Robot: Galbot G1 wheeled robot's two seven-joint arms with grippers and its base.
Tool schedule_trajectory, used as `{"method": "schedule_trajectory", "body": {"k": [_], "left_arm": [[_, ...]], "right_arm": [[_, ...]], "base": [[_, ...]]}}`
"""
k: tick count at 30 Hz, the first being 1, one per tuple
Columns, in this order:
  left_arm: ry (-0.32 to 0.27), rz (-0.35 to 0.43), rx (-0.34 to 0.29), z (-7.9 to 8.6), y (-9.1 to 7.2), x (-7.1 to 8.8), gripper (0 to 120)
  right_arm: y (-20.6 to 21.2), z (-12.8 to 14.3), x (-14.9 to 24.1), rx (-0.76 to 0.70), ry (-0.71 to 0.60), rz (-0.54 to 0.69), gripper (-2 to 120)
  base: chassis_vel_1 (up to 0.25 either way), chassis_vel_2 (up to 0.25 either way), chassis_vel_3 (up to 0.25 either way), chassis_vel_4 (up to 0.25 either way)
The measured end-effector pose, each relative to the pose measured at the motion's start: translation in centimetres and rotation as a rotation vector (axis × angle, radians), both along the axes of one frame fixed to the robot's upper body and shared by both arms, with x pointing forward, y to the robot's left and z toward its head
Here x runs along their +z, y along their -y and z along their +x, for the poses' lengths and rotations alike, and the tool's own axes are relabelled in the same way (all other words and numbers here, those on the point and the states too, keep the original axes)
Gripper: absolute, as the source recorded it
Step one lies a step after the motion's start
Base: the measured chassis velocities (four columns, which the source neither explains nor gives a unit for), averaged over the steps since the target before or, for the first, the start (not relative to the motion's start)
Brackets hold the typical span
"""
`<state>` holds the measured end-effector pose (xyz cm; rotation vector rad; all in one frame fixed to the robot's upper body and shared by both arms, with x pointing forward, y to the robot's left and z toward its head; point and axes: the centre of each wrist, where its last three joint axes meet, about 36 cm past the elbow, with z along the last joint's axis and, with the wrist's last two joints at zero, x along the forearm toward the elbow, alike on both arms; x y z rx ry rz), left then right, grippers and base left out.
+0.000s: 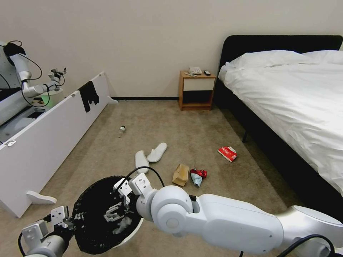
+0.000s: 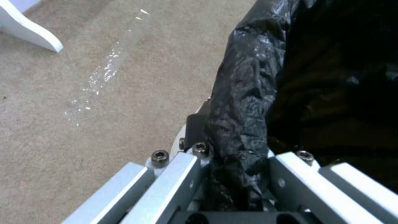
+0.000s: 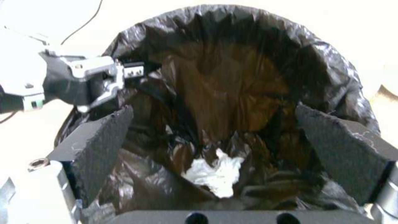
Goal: Pick up the trash bin, then pick up the garbage from the floor and place it into the trash bin.
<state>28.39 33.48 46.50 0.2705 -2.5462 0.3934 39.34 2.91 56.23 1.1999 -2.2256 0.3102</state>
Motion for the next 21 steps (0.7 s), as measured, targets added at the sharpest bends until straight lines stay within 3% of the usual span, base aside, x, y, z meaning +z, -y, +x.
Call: {"method": "schedule_trajectory", "body": {"k": [10,12,15,16,21], "left_arm": [[-0.002,-0.001,0.003,0.0,-0.1,-0.1,2],[-0.01,0.004,0.007,0.1,-0.3,-0.4,2],[-0.014,0.007,0.008,0.1,-0.4,-0.5,2],[-0.017,0.011,0.011,0.1,-0.5,-0.5,2],[-0.022,0.019,0.017,0.1,-0.8,-0.6,2]], "right_arm": [[0.4,0.6,2.3,-0.035,0.062,0.088,100],[3.4,1.1,5.0,-0.08,0.101,0.144,100],[5.3,1.5,5.9,-0.111,0.122,0.159,100],[8.1,1.9,6.9,-0.157,0.155,0.186,100],[14.2,2.4,8.1,-0.283,0.235,0.3,100]], "base": [[0.0,0.0,0.0,0.0],[0.0,0.0,0.0,0.0],[0.0,0.0,0.0,0.0],[0.0,0.0,0.0,0.0],[0.0,0.0,0.0,0.0]]}}
